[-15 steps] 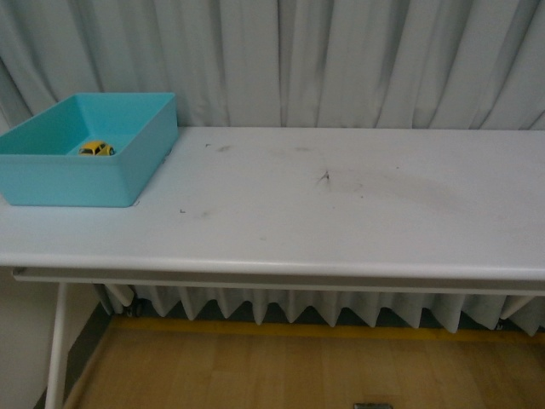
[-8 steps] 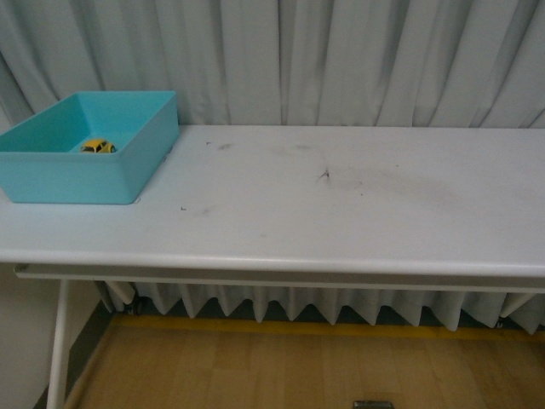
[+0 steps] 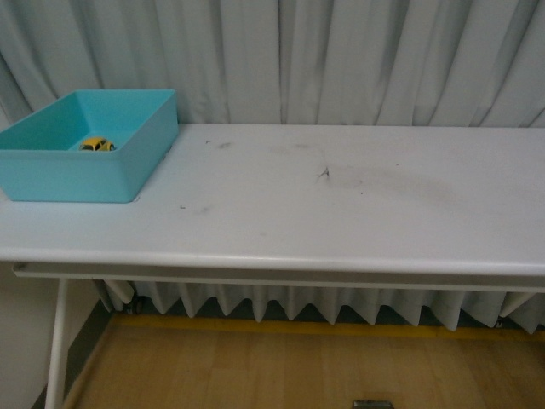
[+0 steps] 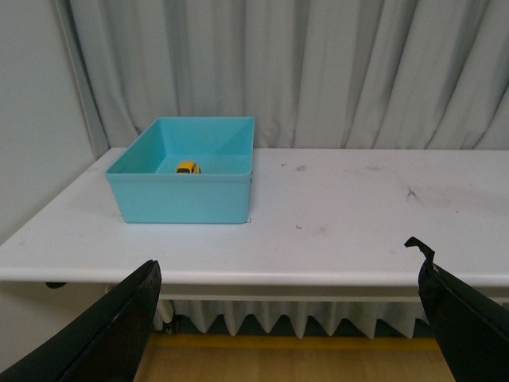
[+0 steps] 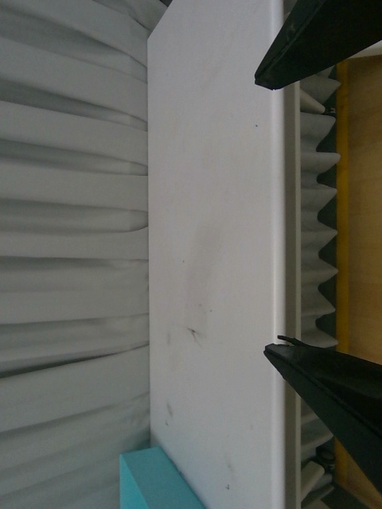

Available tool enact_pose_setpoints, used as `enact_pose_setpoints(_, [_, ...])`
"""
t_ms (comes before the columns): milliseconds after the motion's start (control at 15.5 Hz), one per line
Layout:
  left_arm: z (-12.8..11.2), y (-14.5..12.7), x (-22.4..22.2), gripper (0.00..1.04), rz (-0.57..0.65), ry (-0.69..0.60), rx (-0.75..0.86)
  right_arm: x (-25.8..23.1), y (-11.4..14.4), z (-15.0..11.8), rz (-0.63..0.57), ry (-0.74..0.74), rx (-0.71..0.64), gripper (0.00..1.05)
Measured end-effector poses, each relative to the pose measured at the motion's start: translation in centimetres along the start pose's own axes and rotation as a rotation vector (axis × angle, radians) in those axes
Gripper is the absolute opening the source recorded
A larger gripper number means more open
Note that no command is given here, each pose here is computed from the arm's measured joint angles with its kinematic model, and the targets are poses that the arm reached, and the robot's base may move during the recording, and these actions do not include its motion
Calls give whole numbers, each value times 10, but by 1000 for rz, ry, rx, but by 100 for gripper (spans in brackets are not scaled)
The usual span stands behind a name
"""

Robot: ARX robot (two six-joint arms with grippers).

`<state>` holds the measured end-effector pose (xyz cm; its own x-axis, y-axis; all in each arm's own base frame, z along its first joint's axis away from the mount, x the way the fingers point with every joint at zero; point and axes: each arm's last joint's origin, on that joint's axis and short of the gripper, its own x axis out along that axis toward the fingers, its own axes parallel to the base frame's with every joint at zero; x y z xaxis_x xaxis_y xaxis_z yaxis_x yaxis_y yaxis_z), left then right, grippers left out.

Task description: Wind up and store yellow beetle toy

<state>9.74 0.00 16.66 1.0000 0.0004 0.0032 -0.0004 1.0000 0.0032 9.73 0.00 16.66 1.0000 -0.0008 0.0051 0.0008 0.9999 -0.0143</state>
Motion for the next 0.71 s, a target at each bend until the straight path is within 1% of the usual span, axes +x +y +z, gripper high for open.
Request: enact_pose_setpoints(712, [0,0,0,98,0,2,-1,0,0,0,1,1,0,98])
